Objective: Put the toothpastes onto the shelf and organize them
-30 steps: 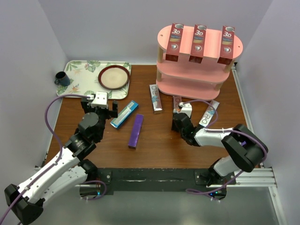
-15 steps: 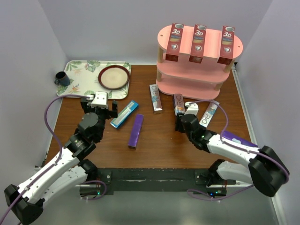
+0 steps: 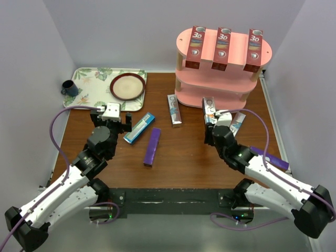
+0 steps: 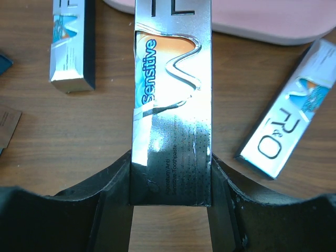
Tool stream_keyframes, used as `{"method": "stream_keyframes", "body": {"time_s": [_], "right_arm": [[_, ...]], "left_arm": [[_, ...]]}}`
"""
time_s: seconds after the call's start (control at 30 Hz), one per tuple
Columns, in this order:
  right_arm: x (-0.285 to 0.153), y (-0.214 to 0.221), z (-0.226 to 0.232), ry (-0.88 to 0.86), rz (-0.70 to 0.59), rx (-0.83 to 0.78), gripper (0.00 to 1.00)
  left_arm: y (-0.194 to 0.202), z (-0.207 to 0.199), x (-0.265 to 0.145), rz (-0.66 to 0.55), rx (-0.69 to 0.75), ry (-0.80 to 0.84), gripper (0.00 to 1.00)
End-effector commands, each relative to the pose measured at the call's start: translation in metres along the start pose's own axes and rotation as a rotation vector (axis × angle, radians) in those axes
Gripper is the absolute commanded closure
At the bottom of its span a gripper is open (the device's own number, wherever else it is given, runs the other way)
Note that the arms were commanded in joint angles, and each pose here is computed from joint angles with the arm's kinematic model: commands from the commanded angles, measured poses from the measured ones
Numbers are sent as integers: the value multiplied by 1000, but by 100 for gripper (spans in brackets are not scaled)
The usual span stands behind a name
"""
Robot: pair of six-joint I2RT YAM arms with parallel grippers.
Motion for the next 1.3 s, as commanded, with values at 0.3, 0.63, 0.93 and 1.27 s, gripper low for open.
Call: {"method": "stream_keyframes", "body": {"time_s": [0.3,0.63,0.93,1.27], "right_arm": [[-25,-75,-42,119,-162,28,63],[-17,-105,-58,80,-220,168,64],[-5,-127,-82,104,-262,248,65],[15,-133,-116,127,-253,262,64]], "left_arm": [[-7,-1,0,-26,-38,3,0],[-8,0,-1,-31,-41,2,0],[-9,0,-1,-34,-45,4,0],[-9,0,-1,-33,-44,7,0]]}}
Point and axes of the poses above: each gripper's point midway between its finger pads, its own x axis out along the fingers, its own z axis along the line the jaws close on, y = z × x, the point moved 2 cm from there along -x, back along the fingers, and after that the axes turned 11 degrees about -x, right-handed, at the moved point
